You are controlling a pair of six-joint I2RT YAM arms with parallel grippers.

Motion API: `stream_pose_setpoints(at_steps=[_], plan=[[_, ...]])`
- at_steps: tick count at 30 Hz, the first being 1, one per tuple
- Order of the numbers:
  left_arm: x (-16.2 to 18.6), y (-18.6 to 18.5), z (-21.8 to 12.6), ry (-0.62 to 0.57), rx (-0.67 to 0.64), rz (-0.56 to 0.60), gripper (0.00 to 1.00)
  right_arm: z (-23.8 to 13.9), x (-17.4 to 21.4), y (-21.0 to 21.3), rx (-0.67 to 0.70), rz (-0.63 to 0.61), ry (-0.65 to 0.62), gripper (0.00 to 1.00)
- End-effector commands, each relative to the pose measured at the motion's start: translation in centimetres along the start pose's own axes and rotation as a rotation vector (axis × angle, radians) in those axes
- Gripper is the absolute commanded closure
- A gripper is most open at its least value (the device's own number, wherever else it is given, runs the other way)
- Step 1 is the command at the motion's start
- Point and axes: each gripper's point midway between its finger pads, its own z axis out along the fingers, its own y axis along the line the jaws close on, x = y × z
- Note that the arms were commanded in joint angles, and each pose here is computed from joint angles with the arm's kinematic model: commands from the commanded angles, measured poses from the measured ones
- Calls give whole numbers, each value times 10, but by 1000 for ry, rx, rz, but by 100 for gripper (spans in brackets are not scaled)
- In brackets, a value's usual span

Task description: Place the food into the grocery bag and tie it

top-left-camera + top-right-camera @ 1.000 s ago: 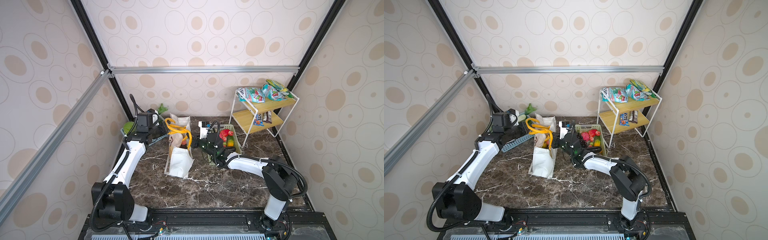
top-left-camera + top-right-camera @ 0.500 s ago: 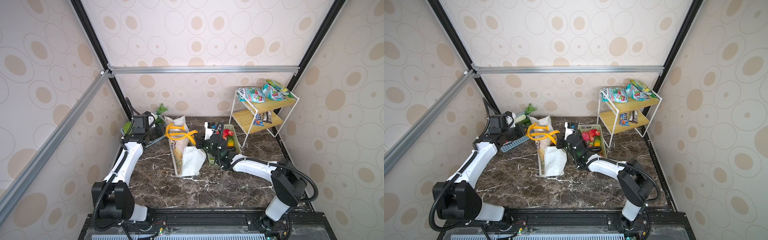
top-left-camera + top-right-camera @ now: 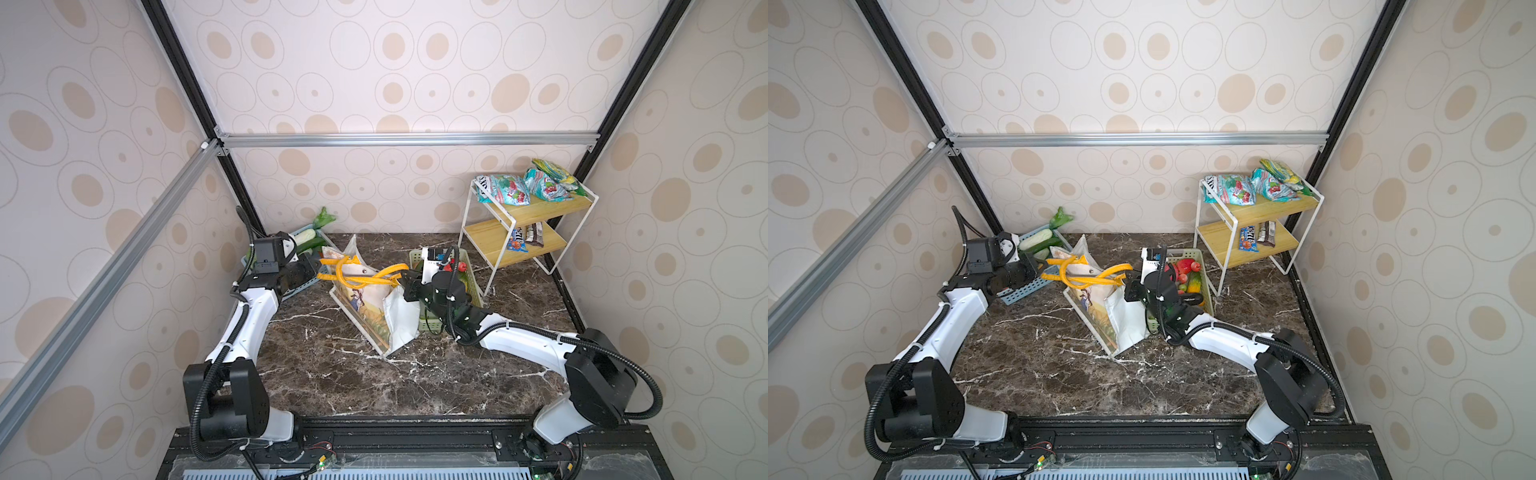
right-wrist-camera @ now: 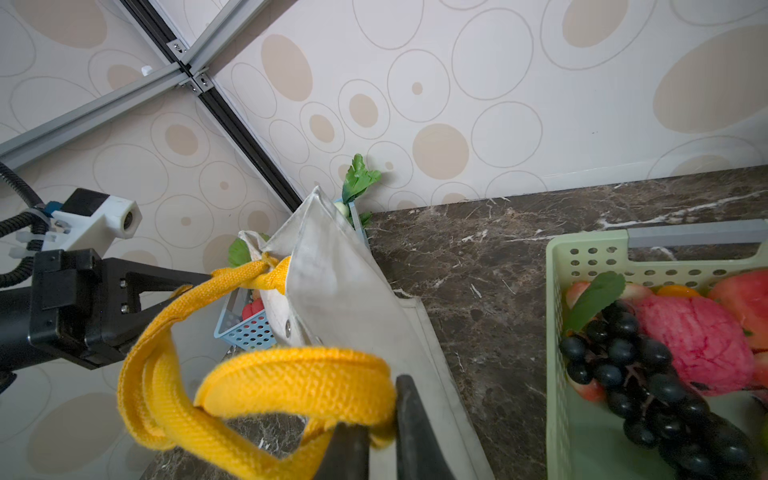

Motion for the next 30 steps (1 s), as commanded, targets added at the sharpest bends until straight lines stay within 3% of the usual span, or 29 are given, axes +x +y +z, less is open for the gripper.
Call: stream_pose_setpoints(at_steps=[1,8,12,20,24,30], plan=[[-34,41,-17,-145,-127,-49,100,-11,-27,-26,96,28,-66,86],[-60,40,-25,-215,-138,-56,100,-4,-21,27,-73,30,28,86],[-63,46,-24,-232,-161,-63,100,-12,-31,48,-111,37,17,86],[-58,77,-22,-237,-226,-102,100,-50,-58,1,64,82,-129,87],[-64,88,-26,-258,-249,-119,100,-58,-49,-34,125,203,-135,87],[-69,99,-28,-276,-262,-139,100,-61,-25,-60,206,265,-85,88]])
